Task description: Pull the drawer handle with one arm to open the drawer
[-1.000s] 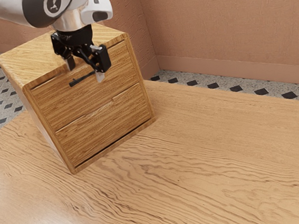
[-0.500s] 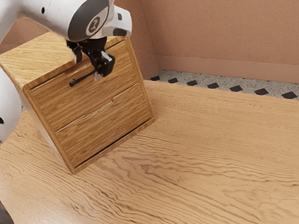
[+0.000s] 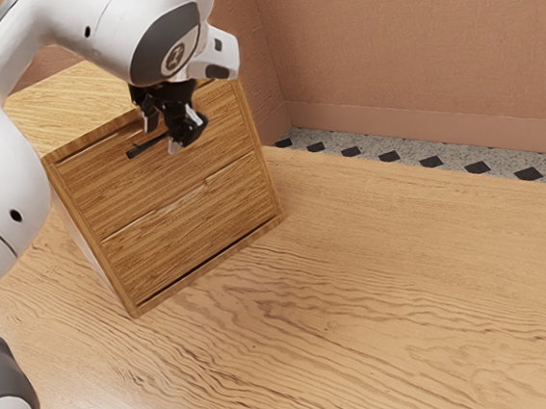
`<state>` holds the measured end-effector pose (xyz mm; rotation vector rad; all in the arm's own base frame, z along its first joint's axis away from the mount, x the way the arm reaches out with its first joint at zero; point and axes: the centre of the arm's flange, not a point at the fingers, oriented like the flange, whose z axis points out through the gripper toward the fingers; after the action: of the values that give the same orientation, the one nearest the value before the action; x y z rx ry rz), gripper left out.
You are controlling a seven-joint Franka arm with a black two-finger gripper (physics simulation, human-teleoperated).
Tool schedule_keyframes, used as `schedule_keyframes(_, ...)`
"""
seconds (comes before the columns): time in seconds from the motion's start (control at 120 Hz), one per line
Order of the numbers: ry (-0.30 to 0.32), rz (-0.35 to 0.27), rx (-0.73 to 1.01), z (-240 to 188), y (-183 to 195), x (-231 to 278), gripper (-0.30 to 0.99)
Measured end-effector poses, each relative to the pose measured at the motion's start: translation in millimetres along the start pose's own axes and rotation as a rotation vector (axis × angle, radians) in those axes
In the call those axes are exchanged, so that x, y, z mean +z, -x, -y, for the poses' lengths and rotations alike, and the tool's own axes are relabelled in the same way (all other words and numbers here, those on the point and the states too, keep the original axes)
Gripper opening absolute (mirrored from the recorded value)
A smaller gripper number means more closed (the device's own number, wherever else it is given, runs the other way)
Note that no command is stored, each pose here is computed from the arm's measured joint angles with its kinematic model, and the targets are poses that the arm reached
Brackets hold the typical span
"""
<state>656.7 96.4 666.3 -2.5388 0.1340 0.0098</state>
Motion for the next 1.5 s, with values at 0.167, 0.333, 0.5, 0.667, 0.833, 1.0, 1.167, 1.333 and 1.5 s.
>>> schedule_keyframes(0.167, 0.02, -0.001, 0.011, -1.6, -4.1, 9.1, 0.21)
schedule_keyframes(0.333, 0.033, -0.009, 0.021, -4.2, -6.0, 10.4, 0.06)
schedule_keyframes(0.5, 0.04, -0.025, 0.046, -18.3, -10.3, 2.7, -0.08)
schedule_keyframes(0.667, 0.029, -0.036, 0.068, -32.8, -12.4, -9.6, -0.11)
schedule_keyframes(0.833, 0.06, -0.031, 0.101, -44.7, -3.0, -12.9, -0.09)
schedule_keyframes(1.0, 0.081, -0.057, 0.119, -50.8, 7.1, -26.7, -0.1)
schedule_keyframes(1.167, 0.07, -0.062, 0.111, -47.3, 19.4, -36.3, -0.08)
schedule_keyframes(1.333, 0.057, -0.056, 0.121, -56.6, 22.1, -38.8, -0.1)
schedule_keyframes(1.5, 0.06, -0.064, 0.152, -76.2, 29.0, -48.8, -0.1)
